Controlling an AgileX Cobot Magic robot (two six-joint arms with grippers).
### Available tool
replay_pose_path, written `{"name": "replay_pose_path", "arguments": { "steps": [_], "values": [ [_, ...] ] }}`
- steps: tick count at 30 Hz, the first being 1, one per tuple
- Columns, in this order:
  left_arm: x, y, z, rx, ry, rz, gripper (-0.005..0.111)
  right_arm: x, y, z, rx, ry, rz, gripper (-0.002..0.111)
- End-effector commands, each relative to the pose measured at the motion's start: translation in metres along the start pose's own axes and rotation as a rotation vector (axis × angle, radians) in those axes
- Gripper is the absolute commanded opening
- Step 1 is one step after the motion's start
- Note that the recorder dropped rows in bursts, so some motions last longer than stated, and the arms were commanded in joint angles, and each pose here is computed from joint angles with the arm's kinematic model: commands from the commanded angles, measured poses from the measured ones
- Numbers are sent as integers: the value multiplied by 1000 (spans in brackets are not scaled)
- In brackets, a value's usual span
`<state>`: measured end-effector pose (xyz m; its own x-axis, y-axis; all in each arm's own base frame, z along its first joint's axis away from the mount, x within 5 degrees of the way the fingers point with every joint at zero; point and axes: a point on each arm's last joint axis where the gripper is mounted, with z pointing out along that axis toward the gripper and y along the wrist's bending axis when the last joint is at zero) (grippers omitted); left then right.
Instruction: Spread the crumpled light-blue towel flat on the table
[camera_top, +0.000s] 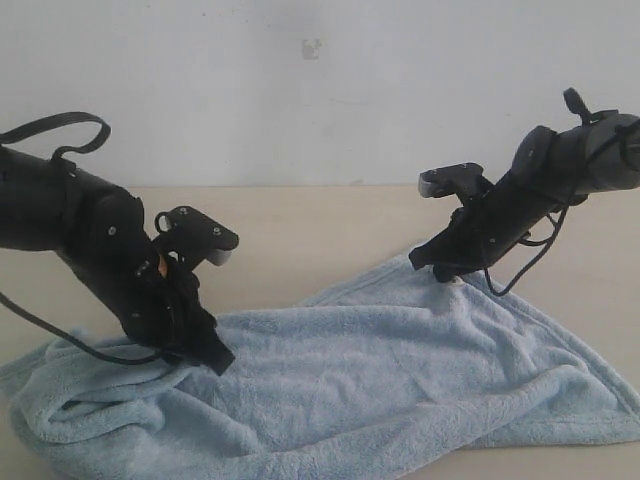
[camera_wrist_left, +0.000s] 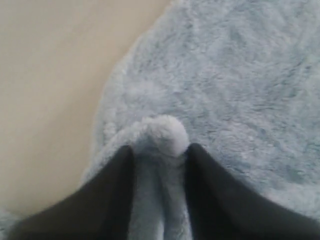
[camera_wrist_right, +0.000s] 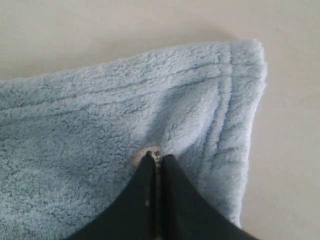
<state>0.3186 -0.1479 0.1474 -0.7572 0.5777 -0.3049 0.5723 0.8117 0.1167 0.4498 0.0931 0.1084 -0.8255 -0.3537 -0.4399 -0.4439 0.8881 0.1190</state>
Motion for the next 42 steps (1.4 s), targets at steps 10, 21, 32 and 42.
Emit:
{"name": "replay_pose_path", "arguments": {
  "steps": [10, 21, 32, 42],
  "values": [
    [-10, 38, -95, -378, -125, -43, 4, -18, 5, -68, 12, -66, 36, 0],
    [45, 58, -193, -602, -293, -208, 4, -4, -8, -168, 178, -20, 93, 0],
    [28, 20, -133, -214, -584, -35, 4, 37, -13, -128, 227, 22, 75, 0],
    [-22, 43, -47, -211, -337, -95, 38, 64, -22, -82, 205, 253, 104, 14]
  ]
}}
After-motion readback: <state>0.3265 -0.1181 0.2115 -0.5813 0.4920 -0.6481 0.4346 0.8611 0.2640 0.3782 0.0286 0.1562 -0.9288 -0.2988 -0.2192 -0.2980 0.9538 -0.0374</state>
